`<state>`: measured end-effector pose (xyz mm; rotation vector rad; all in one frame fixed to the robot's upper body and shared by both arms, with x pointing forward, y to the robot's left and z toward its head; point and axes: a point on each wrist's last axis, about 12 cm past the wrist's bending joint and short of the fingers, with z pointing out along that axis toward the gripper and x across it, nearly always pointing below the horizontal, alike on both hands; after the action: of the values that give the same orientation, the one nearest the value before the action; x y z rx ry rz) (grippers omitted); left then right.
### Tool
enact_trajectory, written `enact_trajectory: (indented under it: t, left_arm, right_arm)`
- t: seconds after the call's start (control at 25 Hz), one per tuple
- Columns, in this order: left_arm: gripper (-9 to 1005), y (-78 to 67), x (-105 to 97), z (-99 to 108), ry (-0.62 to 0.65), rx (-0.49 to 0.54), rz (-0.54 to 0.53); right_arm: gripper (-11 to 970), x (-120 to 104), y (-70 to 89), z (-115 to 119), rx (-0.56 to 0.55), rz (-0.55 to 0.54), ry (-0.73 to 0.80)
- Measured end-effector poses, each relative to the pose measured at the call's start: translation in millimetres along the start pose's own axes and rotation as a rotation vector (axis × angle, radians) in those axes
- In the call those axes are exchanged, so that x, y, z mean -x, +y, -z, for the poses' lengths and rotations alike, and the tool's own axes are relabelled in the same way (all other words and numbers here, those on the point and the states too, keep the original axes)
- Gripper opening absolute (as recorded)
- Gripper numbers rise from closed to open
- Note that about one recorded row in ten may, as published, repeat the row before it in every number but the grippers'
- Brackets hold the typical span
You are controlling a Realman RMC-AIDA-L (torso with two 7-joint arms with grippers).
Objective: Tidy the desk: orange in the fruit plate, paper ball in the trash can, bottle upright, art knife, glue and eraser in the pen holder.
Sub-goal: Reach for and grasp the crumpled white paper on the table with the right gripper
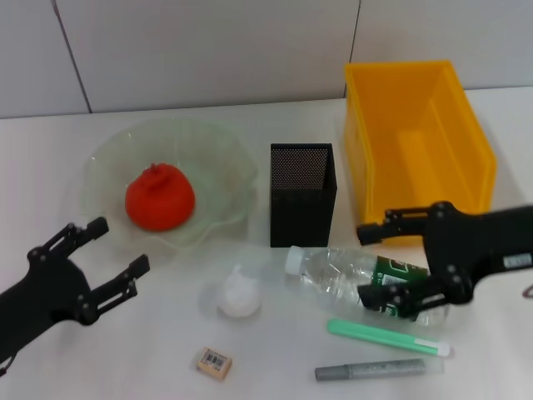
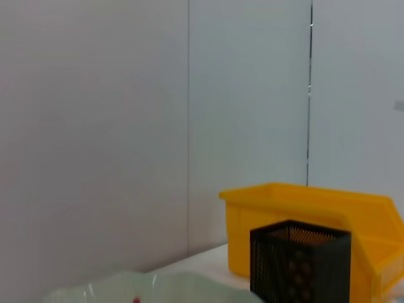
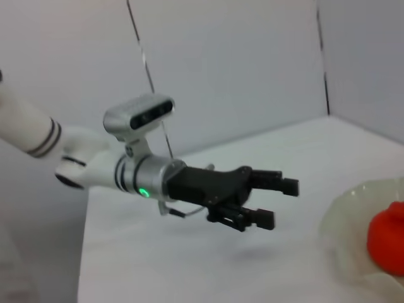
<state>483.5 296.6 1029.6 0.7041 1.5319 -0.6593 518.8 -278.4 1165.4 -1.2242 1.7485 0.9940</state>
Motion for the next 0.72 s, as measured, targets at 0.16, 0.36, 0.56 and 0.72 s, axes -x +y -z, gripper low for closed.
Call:
enact_trajectory:
  t: [0.16, 0.36, 0.56, 0.72]
  left_arm:
    - [830, -2.6, -4.2, 6.1, 0.011, 0.013, 0.008]
    - [829, -3.1, -6.1, 8.1, 0.019, 0.020, 0.010]
    - [828, -2.7, -6.0, 7.7, 0.021, 0.019, 0.008]
    - [828, -2.4, -5.8, 7.2, 0.022, 0.018, 0.007]
  right_arm:
    - [831, 42.1, -6.1, -11.8, -0.012, -0.006, 0.087]
    - [830, 77.6, -12.4, -45.1, -0.033, -0.009, 0.285]
    - [829, 92.4, -10.6, -89.2, -0.068, 0.052, 0.526]
    - [829, 101.3, -6.0, -119.2, -0.110, 0.120, 0.639]
